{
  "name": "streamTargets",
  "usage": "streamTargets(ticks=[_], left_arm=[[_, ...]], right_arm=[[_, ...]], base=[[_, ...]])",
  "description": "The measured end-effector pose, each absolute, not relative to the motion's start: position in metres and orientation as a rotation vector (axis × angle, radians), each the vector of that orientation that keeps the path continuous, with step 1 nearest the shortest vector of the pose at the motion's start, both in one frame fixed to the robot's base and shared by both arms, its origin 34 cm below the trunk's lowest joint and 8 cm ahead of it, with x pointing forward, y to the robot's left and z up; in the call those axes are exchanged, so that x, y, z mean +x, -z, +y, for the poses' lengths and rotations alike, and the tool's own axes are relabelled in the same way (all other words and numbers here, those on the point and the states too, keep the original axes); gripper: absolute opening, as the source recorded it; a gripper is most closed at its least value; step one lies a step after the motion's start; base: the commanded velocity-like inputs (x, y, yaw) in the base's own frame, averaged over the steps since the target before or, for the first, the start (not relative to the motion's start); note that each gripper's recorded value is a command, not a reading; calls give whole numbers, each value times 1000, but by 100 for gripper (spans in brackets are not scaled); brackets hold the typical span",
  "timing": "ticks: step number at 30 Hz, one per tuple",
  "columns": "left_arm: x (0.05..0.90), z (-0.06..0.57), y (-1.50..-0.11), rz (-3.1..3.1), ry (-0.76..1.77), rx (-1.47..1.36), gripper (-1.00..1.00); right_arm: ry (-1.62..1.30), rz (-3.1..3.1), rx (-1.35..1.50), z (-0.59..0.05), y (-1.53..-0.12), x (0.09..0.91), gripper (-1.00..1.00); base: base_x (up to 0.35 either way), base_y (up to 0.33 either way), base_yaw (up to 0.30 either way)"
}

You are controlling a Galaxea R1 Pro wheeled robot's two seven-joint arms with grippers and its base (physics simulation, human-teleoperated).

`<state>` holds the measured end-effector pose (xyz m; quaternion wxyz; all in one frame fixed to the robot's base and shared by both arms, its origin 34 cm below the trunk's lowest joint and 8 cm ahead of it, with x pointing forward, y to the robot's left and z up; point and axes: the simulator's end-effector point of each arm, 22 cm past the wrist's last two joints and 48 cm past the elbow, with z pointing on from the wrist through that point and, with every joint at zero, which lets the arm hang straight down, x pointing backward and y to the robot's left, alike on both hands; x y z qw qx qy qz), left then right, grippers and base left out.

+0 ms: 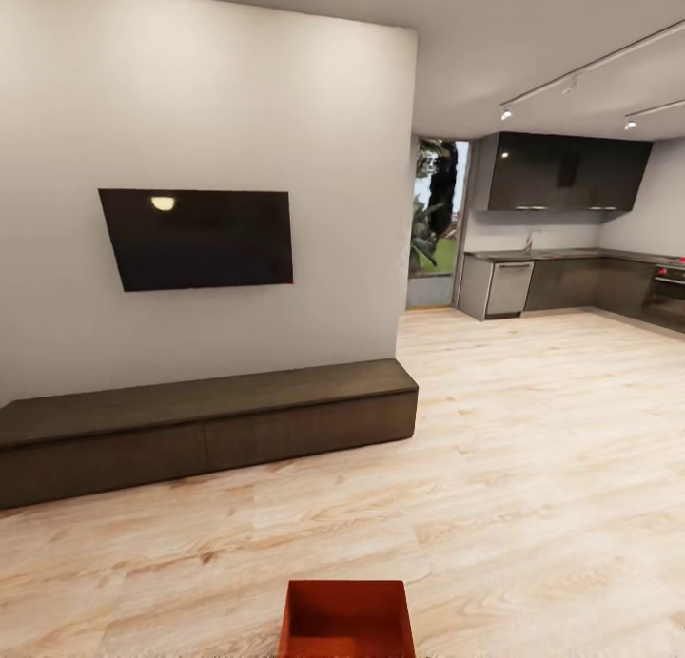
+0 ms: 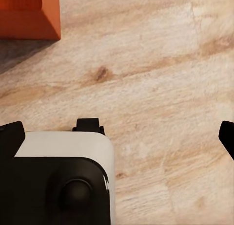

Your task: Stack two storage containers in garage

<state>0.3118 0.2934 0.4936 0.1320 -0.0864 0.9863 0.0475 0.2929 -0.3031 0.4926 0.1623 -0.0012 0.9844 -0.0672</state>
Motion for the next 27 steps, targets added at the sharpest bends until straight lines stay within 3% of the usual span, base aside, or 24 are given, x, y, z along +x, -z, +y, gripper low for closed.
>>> streamTargets(ticks=[27], left_arm=[[300, 293, -487, 2899, -140, -228, 100]], right_arm=[[189, 2848, -7, -303, -487, 278, 100]], base=[[0, 0, 0]])
